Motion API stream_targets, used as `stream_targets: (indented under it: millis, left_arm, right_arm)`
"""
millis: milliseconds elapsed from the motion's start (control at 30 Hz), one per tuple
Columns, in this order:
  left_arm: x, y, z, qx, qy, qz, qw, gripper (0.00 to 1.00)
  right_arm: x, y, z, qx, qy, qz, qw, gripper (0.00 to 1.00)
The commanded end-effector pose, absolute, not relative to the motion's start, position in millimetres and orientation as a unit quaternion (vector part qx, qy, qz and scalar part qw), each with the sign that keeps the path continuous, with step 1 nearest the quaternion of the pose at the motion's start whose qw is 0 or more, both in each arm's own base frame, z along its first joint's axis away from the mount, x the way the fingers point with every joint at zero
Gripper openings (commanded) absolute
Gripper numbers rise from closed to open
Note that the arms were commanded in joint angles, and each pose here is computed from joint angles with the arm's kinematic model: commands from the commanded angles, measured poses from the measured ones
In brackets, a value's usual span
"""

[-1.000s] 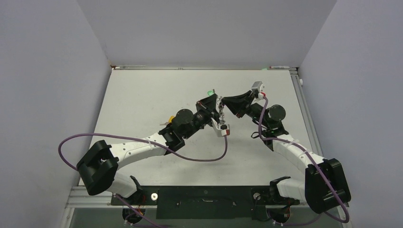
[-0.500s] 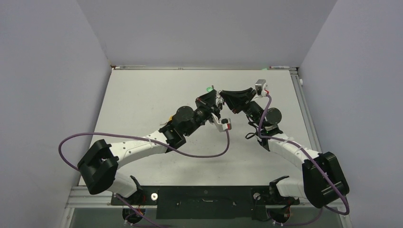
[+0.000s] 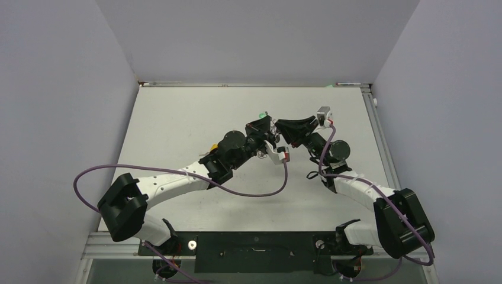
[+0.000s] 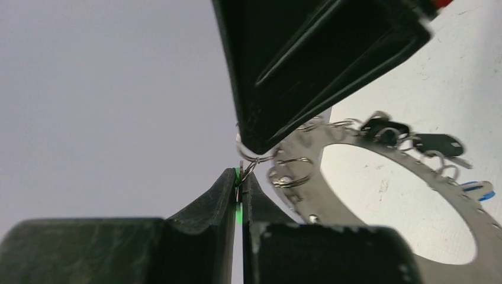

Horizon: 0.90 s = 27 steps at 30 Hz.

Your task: Remove the keys from the keyring

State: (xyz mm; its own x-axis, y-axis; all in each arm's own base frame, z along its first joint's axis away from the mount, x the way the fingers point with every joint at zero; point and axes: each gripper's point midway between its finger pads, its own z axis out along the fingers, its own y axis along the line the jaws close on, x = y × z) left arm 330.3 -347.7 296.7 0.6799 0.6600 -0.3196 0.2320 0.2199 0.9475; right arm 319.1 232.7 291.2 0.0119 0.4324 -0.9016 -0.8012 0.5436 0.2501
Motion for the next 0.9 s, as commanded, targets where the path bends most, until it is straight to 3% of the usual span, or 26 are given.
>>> stream_targets:
  millis: [0,167,433,867]
  left_arm:
    - [332.4,-345.8,333.2,0.568,0.354,0.153,0.727,0.0]
    - [332.7,-347.0,336.0,0.567,0.343,0.154,0.733,0.0]
    - [324.3,-347.7,325.9,0.588,0.306,0.164,0.731,0.0]
    - [322.0,-351.0,325.3,0.596,0.296,0.169,0.727,0.0]
  right_arm:
    - [298.2,227.3,305.7,-0.231,0.508,0.431,0.709,0.22]
    - [294.5,219.8,301.0,-0.266,0.519,0.414,0.699,0.35]
    - [295.8,224.4,295.9,-0.354,0.554,0.384,0.648,0.35]
    - [305.3,229.9,299.4,-0.366,0.589,0.386,0.608,0.32]
